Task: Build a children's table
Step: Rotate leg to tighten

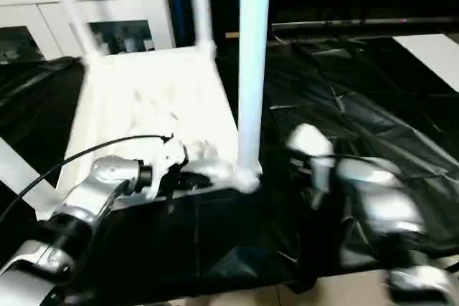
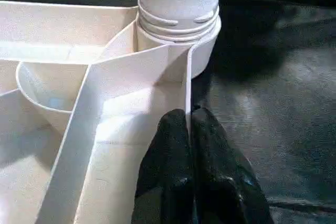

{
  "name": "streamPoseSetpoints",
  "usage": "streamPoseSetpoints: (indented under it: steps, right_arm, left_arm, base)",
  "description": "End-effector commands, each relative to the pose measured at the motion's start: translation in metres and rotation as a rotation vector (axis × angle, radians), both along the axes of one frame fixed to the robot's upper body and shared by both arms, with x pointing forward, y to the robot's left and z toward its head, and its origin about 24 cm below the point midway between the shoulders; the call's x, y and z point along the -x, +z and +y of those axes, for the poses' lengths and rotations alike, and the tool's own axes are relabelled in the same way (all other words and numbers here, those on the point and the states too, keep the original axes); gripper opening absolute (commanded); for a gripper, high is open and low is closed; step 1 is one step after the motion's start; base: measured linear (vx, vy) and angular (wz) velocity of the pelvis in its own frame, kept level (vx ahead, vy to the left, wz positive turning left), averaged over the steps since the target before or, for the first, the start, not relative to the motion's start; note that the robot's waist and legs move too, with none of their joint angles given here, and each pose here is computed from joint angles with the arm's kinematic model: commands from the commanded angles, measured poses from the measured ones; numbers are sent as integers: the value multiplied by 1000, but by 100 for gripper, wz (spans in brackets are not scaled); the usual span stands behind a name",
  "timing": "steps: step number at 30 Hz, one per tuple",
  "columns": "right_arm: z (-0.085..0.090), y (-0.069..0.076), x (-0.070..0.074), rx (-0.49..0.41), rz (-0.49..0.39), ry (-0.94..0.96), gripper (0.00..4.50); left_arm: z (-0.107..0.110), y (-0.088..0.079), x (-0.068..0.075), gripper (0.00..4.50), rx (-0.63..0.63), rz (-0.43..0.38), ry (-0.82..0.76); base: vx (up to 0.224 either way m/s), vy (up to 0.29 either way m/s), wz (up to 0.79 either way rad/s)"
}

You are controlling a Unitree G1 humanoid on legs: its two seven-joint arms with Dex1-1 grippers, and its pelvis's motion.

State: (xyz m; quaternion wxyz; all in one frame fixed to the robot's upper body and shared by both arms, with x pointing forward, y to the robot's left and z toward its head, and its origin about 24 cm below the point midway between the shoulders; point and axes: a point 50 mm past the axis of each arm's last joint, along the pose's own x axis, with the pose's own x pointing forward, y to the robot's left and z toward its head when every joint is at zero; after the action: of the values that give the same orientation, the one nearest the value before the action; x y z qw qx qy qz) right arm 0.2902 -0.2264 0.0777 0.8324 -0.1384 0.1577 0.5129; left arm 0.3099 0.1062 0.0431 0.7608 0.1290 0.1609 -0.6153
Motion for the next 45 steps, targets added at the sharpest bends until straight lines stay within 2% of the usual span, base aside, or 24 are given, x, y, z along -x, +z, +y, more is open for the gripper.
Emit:
streamPoseSetpoints:
  steps: [1, 2, 5, 7, 9, 12, 15, 16, 18, 20, 21, 22, 23, 25, 27, 28, 29, 30, 32, 33, 35, 45]
  right_arm:
    - [-1, 7, 2, -20, -9, 19, 352]
    - [-3, 9, 4, -25, -1, 23, 361]
    - [-8, 14, 7, -58, -4, -15, 361]
    - [-10, 16, 7, -79, -17, -73, 363]
    - [-13, 19, 6, -108, -41, -174, 363]
    - [-12, 20, 4, -129, -89, -343, 363]
    - [-6, 16, 5, -156, -113, -507, 363]
    - [1, 13, 7, -182, -144, -594, 363]
    - [7, 11, 10, -213, -165, -673, 363]
    - [13, 8, 12, -250, -174, -756, 396]
    - [17, 5, 14, -268, -176, -800, 396]
    - [18, 4, 14, -277, -176, -817, 399]
    - [22, 0, 16, -289, -178, -871, 409]
    - [23, -1, 17, -288, -179, -890, 433]
    - [25, -4, 19, -274, -189, -907, 439]
    - [26, -4, 20, -278, -187, -908, 444]
    - [30, -3, 21, -287, -173, -885, 450]
    - [36, -4, 22, -295, -150, -838, 450]
    - [47, -7, 25, -278, -114, -767, 450]
    - [51, -10, 27, -244, -104, -741, 450]
    - [53, -12, 28, -231, -94, -729, 450]
    - [59, -18, 32, -228, -45, -693, 450]
  left_arm:
    - [-5, 4, 1, 0, 58, -6, -5]
    - [-3, 5, 0, 28, 64, -4, 5]
    - [3, 11, 0, 28, 94, 2, 23]
    - [7, 19, 0, 63, 146, -11, 55]
    - [15, 33, 0, 66, 251, -38, 179]
    - [30, 41, 0, 96, 292, -116, 417]
    - [38, 42, 5, 113, 343, -168, 628]
    - [41, 40, 9, 113, 387, -195, 754]
    - [42, 39, 14, 151, 425, -221, 844]
    - [44, 38, 22, 151, 478, -238, 954]
    - [47, 34, 26, 160, 459, -247, 1032]
    - [47, 32, 29, 179, 456, -243, 1047]
    - [48, 24, 38, 194, 431, -244, 1105]
    - [48, 21, 42, 197, 418, -251, 1128]
    - [46, 16, 48, 202, 424, -239, 1215]
    - [46, 16, 49, 217, 427, -241, 1222]
    - [46, 17, 51, 242, 418, -283, 1269]
    - [47, 19, 53, 242, 420, -311, 1309]
    - [50, 20, 56, 237, 415, -339, 1343]
    - [52, 20, 58, 251, 407, -359, 1352]
    - [52, 20, 59, 284, 399, -361, 1352]
    - [49, 14, 67, 284, 329, -374, 1344]
  base:
    - [0, 0, 0]
    - [0, 0, 0]
    - [0, 0, 0]
    - [0, 0, 0]
    - [0, 0, 0]
    - [0, 0, 0]
    - [0, 0, 0]
    - [0, 0, 0]
    - [0, 0, 0]
    - [0, 0, 0]
    - [0, 0, 0]
    - [0, 0, 0]
    - [0, 0, 0]
    - [0, 0, 0]
    - [0, 0, 0]
    - [0, 0, 0]
    - [0, 0, 0]
    - [0, 0, 0]
    - [0, 0, 0]
    - [0, 0, 0]
    - [0, 0, 0]
    - [0, 0, 0]
